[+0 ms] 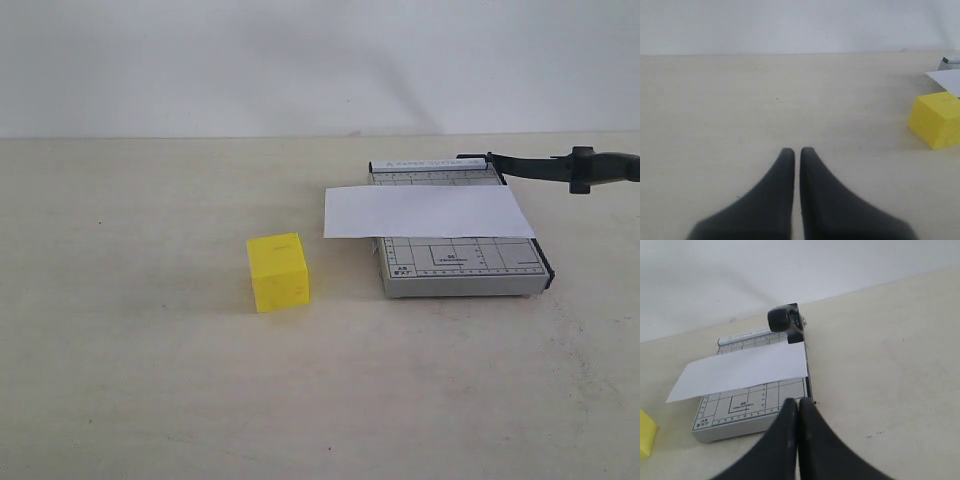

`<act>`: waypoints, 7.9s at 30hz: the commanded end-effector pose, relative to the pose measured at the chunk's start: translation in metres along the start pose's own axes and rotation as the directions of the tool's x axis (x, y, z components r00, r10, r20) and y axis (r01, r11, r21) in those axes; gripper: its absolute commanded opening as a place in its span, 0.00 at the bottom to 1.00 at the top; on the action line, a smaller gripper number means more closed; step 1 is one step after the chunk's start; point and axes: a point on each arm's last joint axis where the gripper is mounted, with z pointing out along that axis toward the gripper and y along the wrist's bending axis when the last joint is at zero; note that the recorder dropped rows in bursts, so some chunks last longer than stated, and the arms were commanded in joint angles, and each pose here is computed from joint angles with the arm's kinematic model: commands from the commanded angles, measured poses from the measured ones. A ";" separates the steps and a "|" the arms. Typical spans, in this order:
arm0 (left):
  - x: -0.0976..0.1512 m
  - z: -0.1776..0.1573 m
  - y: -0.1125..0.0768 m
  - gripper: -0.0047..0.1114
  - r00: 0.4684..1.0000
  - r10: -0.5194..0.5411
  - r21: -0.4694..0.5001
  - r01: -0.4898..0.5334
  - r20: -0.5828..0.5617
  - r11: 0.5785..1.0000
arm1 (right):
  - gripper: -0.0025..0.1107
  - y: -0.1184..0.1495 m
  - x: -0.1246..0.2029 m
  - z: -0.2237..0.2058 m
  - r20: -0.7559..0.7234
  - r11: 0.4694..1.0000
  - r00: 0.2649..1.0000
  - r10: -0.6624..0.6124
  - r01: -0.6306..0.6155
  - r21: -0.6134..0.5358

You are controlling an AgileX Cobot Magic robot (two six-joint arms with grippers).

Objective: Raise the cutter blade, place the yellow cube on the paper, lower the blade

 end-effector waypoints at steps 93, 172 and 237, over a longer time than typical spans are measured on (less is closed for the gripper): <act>-0.127 0.204 -0.187 0.08 0.858 0.272 0.626 0.070 -0.435 0.777 | 0.02 -0.020 0.072 0.045 -0.270 0.996 0.961 -0.052 0.070 0.057; -0.013 0.369 -0.368 0.08 0.934 0.260 0.623 -0.052 -0.247 0.780 | 0.02 -0.019 0.069 0.046 -0.234 0.998 0.972 -0.026 0.039 0.051; -0.045 0.174 -0.206 0.97 0.907 -0.142 0.222 0.245 -0.397 0.944 | 0.02 -0.023 0.083 0.041 -0.380 0.994 0.925 0.028 0.014 0.106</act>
